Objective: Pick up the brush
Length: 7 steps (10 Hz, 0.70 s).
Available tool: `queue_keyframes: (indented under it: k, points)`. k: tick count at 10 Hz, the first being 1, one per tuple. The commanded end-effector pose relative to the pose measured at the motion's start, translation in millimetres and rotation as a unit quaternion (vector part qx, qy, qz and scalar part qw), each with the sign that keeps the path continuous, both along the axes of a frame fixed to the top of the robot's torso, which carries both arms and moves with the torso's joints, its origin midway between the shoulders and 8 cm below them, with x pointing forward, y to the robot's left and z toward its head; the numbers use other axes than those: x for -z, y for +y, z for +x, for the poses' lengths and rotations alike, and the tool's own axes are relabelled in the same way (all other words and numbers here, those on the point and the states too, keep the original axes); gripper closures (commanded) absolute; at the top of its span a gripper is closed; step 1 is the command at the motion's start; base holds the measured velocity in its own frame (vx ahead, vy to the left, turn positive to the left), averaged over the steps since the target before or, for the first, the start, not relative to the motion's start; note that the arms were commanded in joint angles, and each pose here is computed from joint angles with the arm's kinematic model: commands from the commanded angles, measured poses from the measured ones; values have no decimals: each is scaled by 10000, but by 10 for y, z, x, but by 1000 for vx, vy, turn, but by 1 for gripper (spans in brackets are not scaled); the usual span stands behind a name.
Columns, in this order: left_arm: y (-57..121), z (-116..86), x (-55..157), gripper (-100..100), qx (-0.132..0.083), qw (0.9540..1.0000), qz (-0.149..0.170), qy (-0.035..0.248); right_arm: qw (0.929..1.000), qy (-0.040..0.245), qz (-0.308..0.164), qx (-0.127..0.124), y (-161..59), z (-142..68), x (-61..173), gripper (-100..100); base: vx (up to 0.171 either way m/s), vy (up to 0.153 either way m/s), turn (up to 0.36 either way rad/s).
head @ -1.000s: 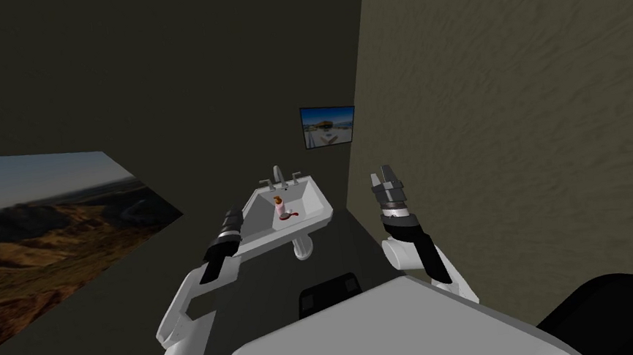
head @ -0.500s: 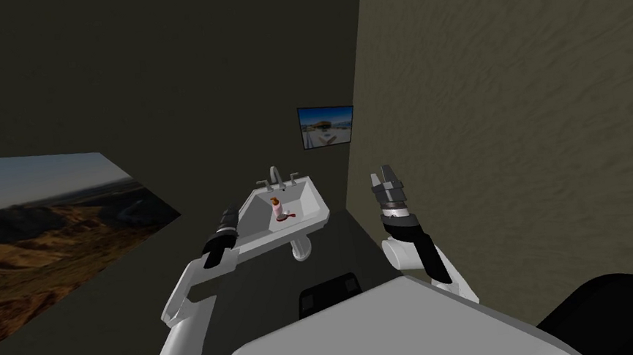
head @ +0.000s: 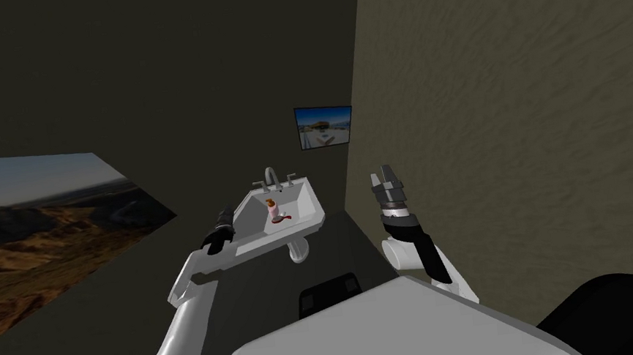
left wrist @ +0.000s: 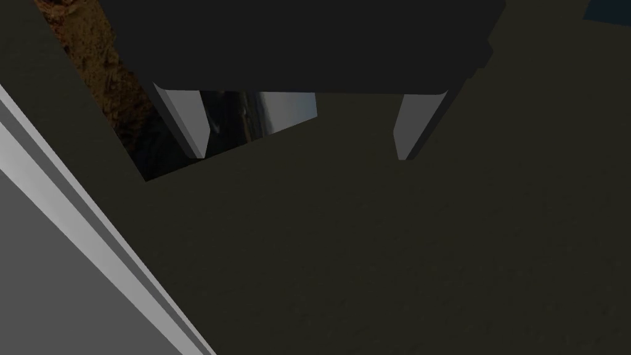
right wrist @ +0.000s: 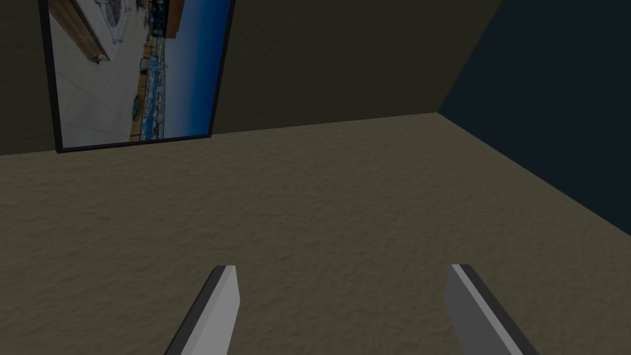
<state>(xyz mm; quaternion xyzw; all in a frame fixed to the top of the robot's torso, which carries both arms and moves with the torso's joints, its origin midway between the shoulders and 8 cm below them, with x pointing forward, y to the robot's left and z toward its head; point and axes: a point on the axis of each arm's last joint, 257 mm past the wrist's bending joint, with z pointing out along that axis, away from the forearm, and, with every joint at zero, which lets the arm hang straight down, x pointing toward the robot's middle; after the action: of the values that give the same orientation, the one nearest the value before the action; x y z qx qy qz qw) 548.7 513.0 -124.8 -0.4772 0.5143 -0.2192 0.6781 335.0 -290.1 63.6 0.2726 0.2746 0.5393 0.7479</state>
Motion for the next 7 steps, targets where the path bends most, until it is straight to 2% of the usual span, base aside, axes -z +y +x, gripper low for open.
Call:
queue_keyframes:
  k: [1,2,3,4,5,6,7]
  points:
    - [61,-21,69,-100,-116,9998,-48,130,10000,0,0,0,0,0,0,0,3,-32,5]
    - [229,35,79,-100,-347,9991,-48,258,10000,0,0,0,0,0,0,0,20,-53,10]
    - [277,8,174,-100,-440,9982,-108,390,10000,0,0,0,0,0,0,0,20,-57,13]
    - [403,59,113,-100,-634,9970,-106,442,10000,0,0,0,0,0,0,0,17,-68,16]
    - [469,20,285,-100,-752,9949,-195,649,10000,0,0,0,0,0,0,0,27,-87,7]
    - [569,64,198,-100,-932,9932,-210,672,10000,0,0,0,0,0,0,0,35,-95,20]
    - [624,23,365,-100,-1037,9904,-294,869,10000,0,0,0,0,0,0,0,35,-86,9]
